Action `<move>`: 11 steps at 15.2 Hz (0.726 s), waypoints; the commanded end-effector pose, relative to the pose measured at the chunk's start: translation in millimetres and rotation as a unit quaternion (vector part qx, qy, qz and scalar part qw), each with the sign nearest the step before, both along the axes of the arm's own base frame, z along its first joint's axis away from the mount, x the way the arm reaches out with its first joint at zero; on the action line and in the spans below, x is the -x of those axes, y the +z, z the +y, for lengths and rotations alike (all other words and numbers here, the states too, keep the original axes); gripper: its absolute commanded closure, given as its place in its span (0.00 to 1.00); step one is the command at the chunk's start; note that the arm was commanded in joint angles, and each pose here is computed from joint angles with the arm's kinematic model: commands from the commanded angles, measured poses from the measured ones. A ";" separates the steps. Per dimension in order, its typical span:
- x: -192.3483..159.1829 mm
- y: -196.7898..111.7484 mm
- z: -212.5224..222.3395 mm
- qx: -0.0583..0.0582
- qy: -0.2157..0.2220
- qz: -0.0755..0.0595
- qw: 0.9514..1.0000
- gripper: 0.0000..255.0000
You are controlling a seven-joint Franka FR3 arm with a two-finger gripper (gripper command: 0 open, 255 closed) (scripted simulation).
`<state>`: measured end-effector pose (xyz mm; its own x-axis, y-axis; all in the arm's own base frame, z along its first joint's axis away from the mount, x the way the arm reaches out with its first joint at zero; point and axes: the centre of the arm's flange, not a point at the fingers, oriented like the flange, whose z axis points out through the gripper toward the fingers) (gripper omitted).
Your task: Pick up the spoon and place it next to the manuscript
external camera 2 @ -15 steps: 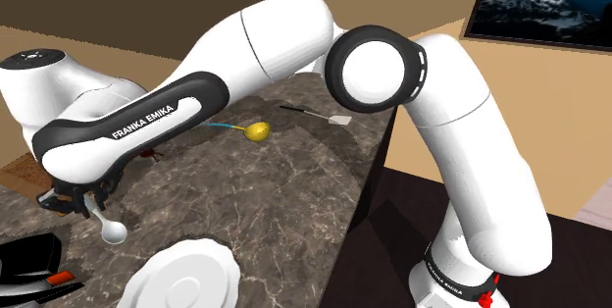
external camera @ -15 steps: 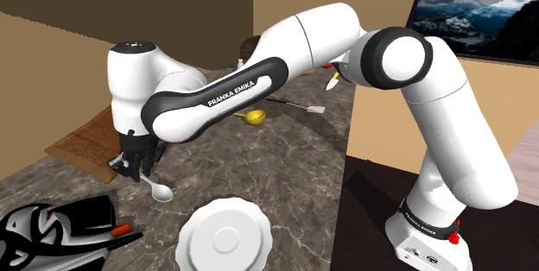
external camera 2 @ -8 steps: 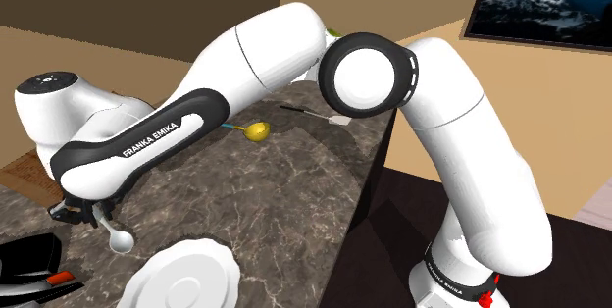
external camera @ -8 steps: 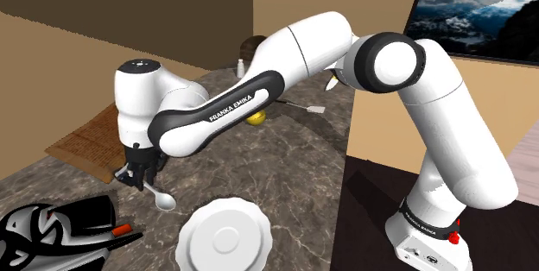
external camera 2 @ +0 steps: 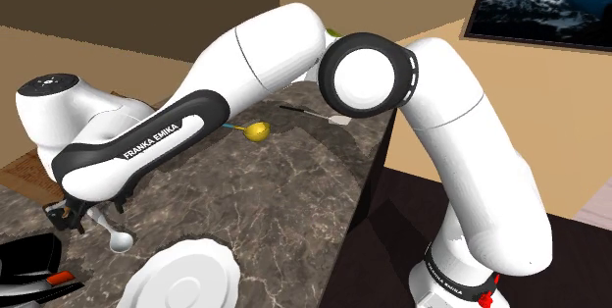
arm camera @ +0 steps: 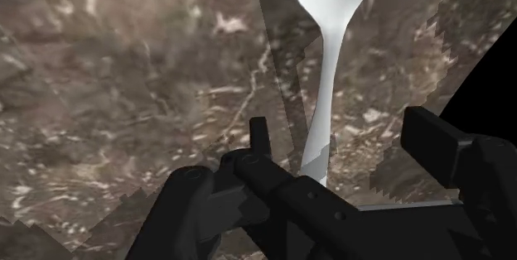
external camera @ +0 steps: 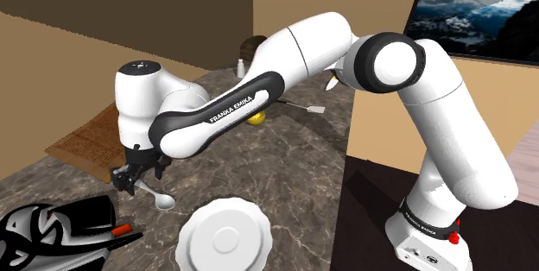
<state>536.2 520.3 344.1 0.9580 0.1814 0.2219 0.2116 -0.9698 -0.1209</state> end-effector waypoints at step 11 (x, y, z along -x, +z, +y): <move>9.7 48.4 -8.1 0.000 0.000 0.000 1.000 0.00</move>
<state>526.4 512.8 391.5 0.9579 0.1813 0.2225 0.2117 -0.9698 -0.1213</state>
